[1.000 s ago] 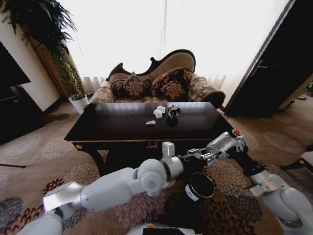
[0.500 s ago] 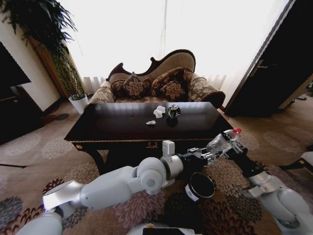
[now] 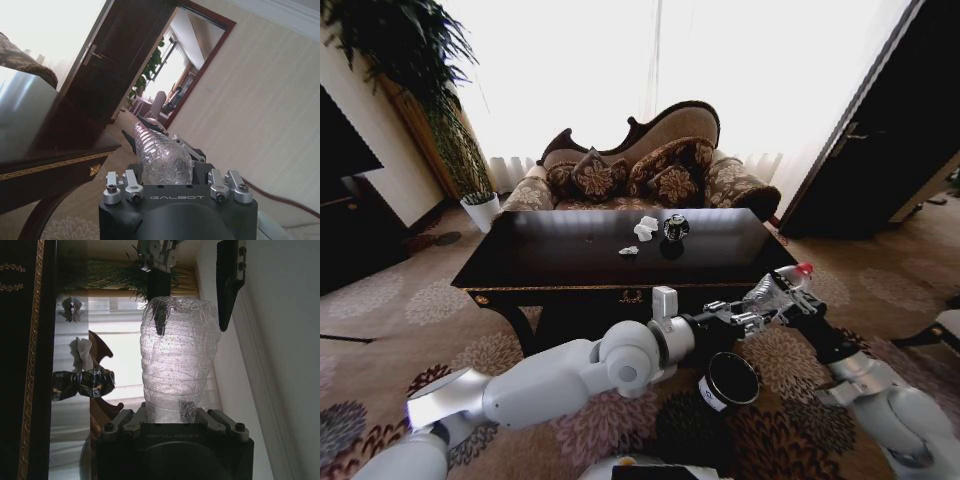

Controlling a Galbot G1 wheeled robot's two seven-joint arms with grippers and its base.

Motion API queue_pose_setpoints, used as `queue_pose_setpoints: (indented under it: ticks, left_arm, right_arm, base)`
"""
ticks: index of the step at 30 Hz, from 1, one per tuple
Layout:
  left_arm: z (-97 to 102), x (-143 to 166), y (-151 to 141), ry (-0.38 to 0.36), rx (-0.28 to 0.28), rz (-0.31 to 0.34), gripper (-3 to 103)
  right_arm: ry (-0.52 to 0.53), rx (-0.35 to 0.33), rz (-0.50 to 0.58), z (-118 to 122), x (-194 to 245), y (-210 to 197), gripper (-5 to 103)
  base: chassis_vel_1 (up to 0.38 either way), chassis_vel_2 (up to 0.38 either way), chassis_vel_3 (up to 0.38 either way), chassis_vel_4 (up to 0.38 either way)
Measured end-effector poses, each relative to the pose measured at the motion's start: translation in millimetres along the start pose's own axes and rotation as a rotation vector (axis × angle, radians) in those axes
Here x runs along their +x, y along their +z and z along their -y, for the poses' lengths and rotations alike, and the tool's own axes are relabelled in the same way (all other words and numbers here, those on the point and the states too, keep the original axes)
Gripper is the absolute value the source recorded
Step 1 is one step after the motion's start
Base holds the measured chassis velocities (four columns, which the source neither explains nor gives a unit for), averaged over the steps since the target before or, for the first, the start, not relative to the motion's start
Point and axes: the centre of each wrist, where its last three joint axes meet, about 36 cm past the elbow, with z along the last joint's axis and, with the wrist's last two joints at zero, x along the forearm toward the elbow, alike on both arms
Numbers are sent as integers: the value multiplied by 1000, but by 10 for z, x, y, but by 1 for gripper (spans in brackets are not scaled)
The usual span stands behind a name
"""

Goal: Move to the front of the table and place the trash on the table into the trash bin.

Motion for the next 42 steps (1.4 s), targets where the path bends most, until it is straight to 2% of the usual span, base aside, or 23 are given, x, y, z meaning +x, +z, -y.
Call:
queue_pose_setpoints:
  ticks: [3,6,9,10,15,16,17,20,22,24,25,26,27,29,30,35,36,38,39,40,41,42]
  left_arm:
    - [33,76,-30,4,-26,11,78]
    - [43,120,-56,3,-47,23,83]
    - [27,157,-107,-13,-89,48,97]
    - [27,157,-107,-13,-89,48,97]
    - [-126,205,-250,-93,-192,116,100]
    - [-126,205,-250,-93,-192,116,100]
    - [-184,222,-275,-115,-217,128,100]
    - [-399,334,-344,-190,-268,157,100]
    - [-454,375,-362,-212,-282,168,100]
    - [-635,517,-426,-296,-342,211,100]
    - [-666,545,-438,-312,-350,218,100]
    - [-773,657,-492,-367,-373,240,100]
    - [-773,657,-492,-367,-373,240,100]
    - [-954,887,-579,-452,-419,274,100]
    - [-954,887,-579,-452,-419,274,100]
    - [-1237,1494,-745,-619,-500,345,100]
    - [-1237,1494,-745,-619,-500,345,100]
    - [-1328,1705,-735,-671,-534,360,100]
    - [-1328,1705,-735,-671,-534,360,100]
    - [-1396,1868,-703,-713,-546,369,100]
    - [-1396,1868,-703,-713,-546,369,100]
    - [-1422,1973,-696,-736,-557,380,100]
  right_arm:
    - [-19,-5,-7,-26,14,33,25]
    - [-24,-7,-10,-36,20,42,25]
    - [-30,-14,-13,-61,30,37,25]
    - [-30,-14,-13,-61,30,37,25]
    - [-26,-51,-32,-103,68,14,25]
    - [-26,-51,-32,-103,68,14,25]
    - [-21,-67,-44,-116,78,11,25]
    - [4,-184,-119,-202,123,-48,25]
    - [8,-211,-134,-218,134,-66,25]
    - [16,-282,-166,-260,153,-138,25]
    - [17,-290,-169,-265,155,-146,25]
    - [18,-328,-182,-286,164,-195,25]
    - [18,-328,-182,-286,164,-195,25]
    - [23,-397,-207,-294,171,-289,25]
    - [23,-397,-207,-294,171,-289,25]
    - [41,-575,-281,-255,182,-520,25]
    - [41,-575,-281,-255,182,-520,25]
    - [54,-654,-318,-267,206,-587,25]
    - [54,-654,-318,-267,206,-587,25]
    - [69,-737,-361,-304,245,-638,25]
    - [69,-737,-361,-304,245,-638,25]
    - [81,-784,-383,-326,262,-666,25]
  base:
    - [0,0,0,0]
    - [0,0,0,0]
    - [0,0,0,0]
    - [0,0,0,0]
    - [0,0,0,0]
    - [0,0,0,0]
    - [0,0,0,0]
    - [0,0,0,0]
    - [0,0,0,0]
    - [0,0,0,0]
    - [0,0,0,0]
    - [0,0,0,0]
    - [0,0,0,0]
    - [0,0,0,0]
    - [0,0,0,0]
    - [0,0,0,0]
    - [0,0,0,0]
    - [0,0,0,0]
    - [0,0,0,0]
    - [0,0,0,0]
    - [0,0,0,0]
    - [0,0,0,0]
